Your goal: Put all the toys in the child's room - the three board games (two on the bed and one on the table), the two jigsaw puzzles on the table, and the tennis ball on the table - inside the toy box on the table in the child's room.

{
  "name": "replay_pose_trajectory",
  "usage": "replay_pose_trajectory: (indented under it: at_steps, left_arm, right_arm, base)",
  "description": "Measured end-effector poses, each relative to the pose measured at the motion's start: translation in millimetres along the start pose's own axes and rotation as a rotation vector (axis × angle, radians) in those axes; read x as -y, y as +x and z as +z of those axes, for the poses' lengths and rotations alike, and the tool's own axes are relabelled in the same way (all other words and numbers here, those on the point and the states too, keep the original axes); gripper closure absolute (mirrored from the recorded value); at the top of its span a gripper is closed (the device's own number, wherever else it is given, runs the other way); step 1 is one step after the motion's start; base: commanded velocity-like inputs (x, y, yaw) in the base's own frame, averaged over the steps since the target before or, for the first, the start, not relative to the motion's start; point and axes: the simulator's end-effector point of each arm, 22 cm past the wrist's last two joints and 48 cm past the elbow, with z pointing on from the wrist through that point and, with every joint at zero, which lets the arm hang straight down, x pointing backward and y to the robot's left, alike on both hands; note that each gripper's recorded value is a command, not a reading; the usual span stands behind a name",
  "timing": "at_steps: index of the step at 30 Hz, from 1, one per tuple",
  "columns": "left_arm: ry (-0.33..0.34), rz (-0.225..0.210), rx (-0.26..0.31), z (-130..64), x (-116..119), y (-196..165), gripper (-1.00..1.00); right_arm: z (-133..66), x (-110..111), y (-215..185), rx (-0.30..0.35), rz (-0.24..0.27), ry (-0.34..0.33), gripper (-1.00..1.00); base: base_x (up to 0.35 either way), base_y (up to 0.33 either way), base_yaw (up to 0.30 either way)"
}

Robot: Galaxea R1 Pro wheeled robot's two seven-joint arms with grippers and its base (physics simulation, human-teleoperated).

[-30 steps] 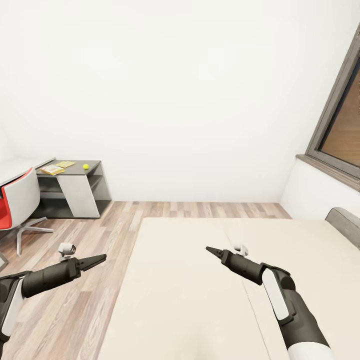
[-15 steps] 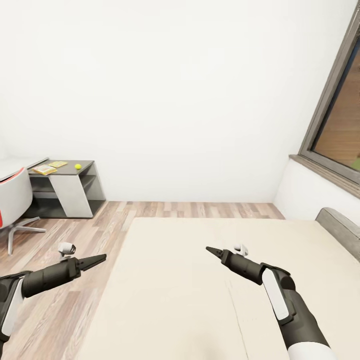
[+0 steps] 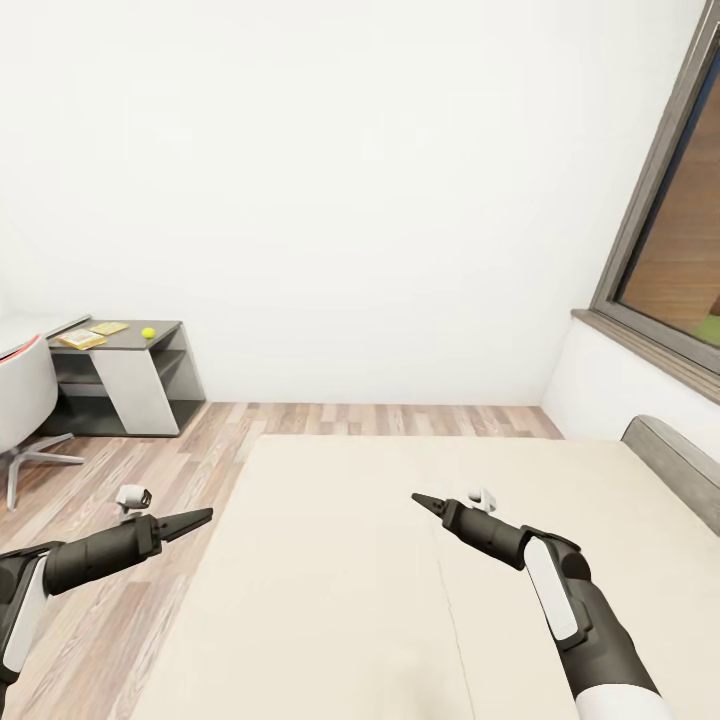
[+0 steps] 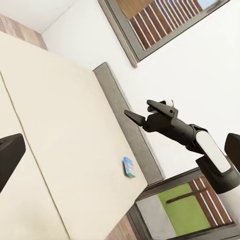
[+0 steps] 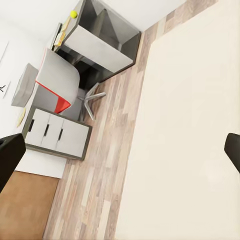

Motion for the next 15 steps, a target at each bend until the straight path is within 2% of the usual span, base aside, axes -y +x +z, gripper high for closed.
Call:
replay_pose_trajectory:
  at_steps: [15]
  left_arm:
    - [0.000,0.000,-0.001,0.2,0.0,0.2,-1.00]
  right_arm:
    - [0.0,-0.2,-0.1,0.000,0.000,-0.001,-1.00]
  base:
    - [-0.011,-0.001,0.000]
